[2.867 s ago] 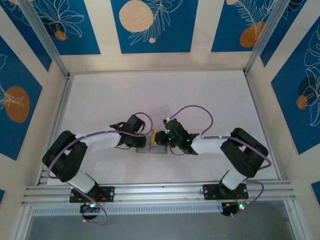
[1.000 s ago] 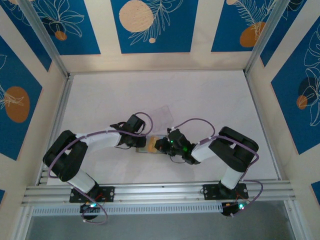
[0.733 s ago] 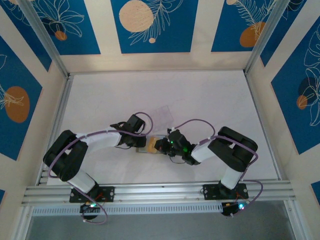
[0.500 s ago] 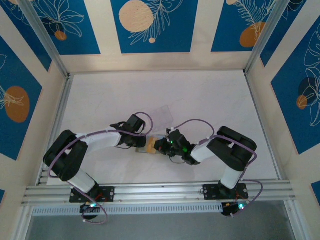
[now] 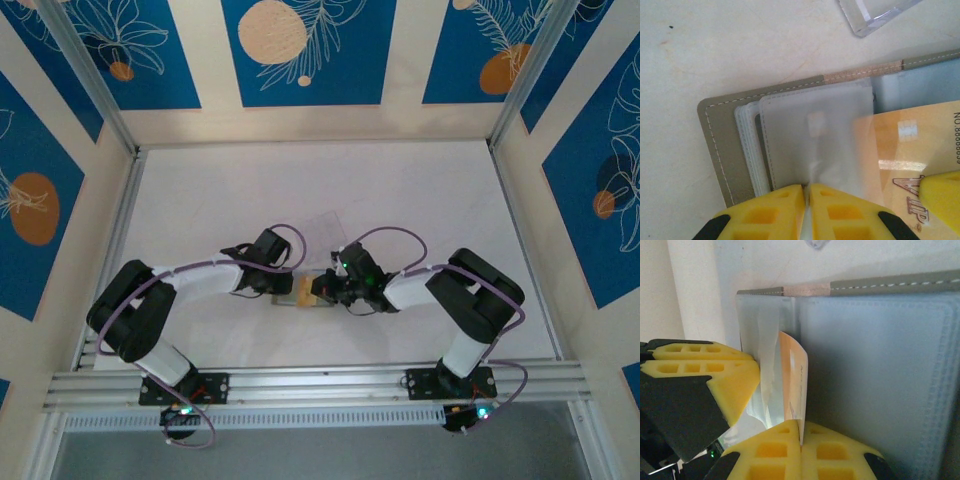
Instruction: Put the credit cards into the card holder
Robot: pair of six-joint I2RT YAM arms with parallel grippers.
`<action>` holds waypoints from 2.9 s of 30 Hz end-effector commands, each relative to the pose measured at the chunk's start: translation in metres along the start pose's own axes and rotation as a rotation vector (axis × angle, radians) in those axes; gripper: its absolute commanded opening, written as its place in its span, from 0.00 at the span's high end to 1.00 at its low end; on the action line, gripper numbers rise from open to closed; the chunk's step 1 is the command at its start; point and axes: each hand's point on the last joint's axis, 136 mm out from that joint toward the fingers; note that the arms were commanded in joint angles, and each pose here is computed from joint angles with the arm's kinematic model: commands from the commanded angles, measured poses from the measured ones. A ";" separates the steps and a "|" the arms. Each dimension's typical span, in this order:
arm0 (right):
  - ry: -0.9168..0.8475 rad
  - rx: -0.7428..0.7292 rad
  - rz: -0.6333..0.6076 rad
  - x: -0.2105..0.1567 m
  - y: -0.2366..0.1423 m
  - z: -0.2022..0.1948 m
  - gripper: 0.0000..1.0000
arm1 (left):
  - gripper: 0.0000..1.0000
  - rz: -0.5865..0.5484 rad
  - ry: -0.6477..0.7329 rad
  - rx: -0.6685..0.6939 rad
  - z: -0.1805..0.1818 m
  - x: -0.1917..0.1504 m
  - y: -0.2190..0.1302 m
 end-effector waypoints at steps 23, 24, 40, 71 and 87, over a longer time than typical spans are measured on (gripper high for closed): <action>0.037 -0.160 0.097 -0.002 0.004 -0.048 1.00 | 0.87 0.150 -0.005 0.168 0.046 -0.045 0.016; 0.042 -0.156 0.087 -0.002 0.006 -0.047 1.00 | 0.87 0.150 -0.006 0.167 0.045 -0.045 0.016; 0.023 -0.139 0.079 -0.028 0.043 -0.031 1.00 | 0.87 0.142 -0.015 0.122 0.034 -0.040 0.010; -0.207 -0.332 0.235 -0.011 -0.008 0.004 0.61 | 0.87 0.060 -0.227 -0.039 0.041 -0.006 -0.003; -0.253 -0.449 0.268 0.006 0.004 -0.001 1.00 | 0.88 0.073 -0.230 -0.021 0.048 -0.014 0.003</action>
Point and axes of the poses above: each hand's point on the last joint's axis, 136 mm out from that joint toward the fingers, its own y axis out along the fingers, its own z axis along the line the jaws close on, x = y × z, and after that the axes turned 12 degrees about -y, right-handed
